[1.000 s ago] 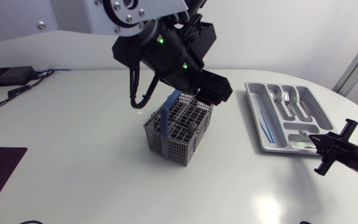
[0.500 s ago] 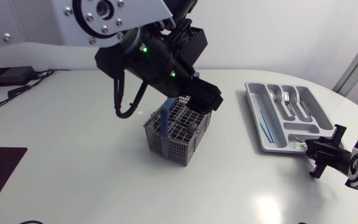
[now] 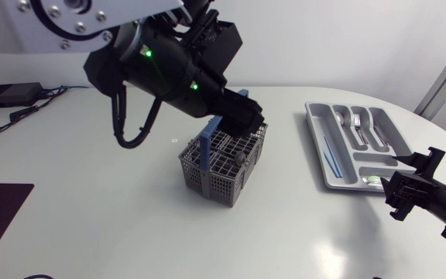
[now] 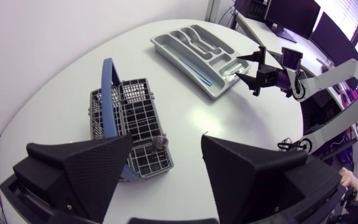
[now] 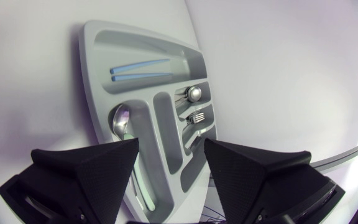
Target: Unload the cutlery basket into the drawer organizer.
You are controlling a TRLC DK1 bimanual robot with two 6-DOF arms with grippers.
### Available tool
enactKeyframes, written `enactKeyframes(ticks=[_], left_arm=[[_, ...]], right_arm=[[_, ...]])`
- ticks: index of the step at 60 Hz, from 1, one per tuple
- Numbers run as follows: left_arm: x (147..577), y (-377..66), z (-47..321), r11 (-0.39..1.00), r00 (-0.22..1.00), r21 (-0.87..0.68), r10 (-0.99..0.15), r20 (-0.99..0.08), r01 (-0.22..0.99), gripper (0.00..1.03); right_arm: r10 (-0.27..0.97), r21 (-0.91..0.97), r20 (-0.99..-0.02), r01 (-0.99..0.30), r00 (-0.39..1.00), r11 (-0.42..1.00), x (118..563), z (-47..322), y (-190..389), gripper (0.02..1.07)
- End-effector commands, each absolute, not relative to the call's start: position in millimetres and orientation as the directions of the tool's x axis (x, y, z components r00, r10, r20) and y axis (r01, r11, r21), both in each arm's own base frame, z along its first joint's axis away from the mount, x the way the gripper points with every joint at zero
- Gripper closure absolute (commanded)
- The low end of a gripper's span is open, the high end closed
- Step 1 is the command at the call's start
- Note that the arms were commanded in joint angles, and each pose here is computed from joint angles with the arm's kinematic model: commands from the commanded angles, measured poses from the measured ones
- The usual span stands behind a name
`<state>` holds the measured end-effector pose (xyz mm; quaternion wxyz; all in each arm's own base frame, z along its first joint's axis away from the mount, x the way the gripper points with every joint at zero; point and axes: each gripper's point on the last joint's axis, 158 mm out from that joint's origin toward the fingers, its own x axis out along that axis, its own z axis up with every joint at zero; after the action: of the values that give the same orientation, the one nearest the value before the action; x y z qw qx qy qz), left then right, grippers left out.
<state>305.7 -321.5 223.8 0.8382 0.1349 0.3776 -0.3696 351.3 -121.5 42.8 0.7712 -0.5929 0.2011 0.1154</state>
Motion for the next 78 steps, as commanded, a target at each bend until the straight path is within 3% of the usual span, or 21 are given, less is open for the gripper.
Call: enactKeyframes(ticks=[1, 15, 36, 52, 59, 78], left_arm=[[303.7, -310.0, 227.8, 0.694, 0.459, -0.036, -0.513, -0.725, 0.719, 0.12], [297.2, -294.6, 221.9, 0.704, 0.461, -0.035, -0.501, -0.733, 0.709, 0.12], [302.3, -270.3, 195.3, 0.741, 0.491, -0.011, -0.457, -0.742, 0.672, 0.12], [306.5, -255.8, 175.8, 0.748, 0.524, 0.019, -0.447, -0.725, 0.663, 0.12], [310.0, -252.4, 172.0, 0.752, 0.554, 0.032, -0.455, -0.697, 0.658, 0.12], [320.5, -240.5, 153.6, 0.768, 0.624, 0.067, -0.462, -0.631, 0.637, 0.12]], right_arm=[[-0.052, -0.859, -0.45, -0.417, 0.892, 0.297, 344.8, 52.1, -111.7, 0.24], [0.11, -0.715, -0.525, -0.508, 0.844, 0.481, 332.9, 96.6, -44.5, 0.24], [0.359, -0.387, -0.641, -0.69, 0.678, 0.612, 327.2, 130.6, 90.2, 0.25], [0.479, -0.107, -0.718, -0.761, 0.504, 0.64, 325.1, 128.7, 166.8, 0.25], [0.547, 0.044, -0.736, -0.778, 0.399, 0.627, 320.4, 123.8, 200.4, 0.39], [0.604, 0.236, -0.743, -0.733, 0.287, 0.638, 326.1, 119.3, 235.6, 0.48]])
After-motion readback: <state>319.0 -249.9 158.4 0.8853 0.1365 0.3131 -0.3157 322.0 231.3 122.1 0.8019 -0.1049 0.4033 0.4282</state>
